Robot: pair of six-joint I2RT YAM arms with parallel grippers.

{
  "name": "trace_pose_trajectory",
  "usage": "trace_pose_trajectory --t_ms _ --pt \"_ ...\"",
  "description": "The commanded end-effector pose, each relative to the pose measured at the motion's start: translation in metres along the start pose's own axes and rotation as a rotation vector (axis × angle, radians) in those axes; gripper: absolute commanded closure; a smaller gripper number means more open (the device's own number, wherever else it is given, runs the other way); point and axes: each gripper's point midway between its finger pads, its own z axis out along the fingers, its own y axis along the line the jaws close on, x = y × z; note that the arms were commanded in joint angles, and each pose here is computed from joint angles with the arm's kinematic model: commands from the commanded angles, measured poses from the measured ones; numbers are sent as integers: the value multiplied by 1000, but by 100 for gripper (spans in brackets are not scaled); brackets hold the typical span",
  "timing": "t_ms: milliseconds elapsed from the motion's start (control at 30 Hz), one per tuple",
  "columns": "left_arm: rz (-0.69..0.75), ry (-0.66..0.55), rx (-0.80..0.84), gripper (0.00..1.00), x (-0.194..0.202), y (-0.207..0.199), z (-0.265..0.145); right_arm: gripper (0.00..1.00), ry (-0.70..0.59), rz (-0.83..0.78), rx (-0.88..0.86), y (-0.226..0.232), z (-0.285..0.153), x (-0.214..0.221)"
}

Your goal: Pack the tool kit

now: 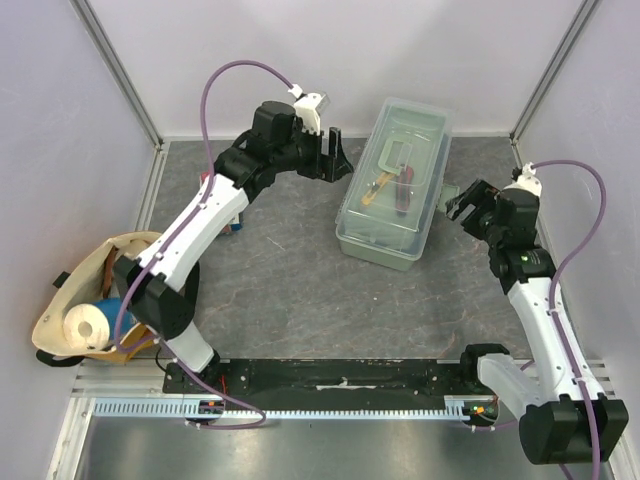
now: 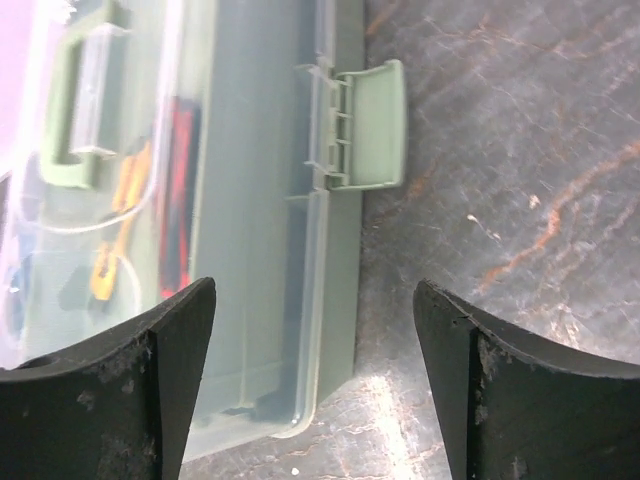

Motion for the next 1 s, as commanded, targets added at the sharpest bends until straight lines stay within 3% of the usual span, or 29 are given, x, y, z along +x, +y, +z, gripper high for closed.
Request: trace_pose_trajectory --t_ms 0,133,400,733,967 --pt "-149 87 213 17 14 -21 19 10 27 -38 -158 36 -7 -13" --pt "-153 161 294 17 35 -25 34 6 108 -46 -281 59 4 -1" --pt "-152 279 230 17 89 -4 41 29 242 -12 -341 64 29 34" --pt "-238 346 310 44 128 -14 35 37 367 -3 -455 83 27 82" --pt "-272 321 345 51 138 -24 20 44 433 -10 -493 101 20 116"
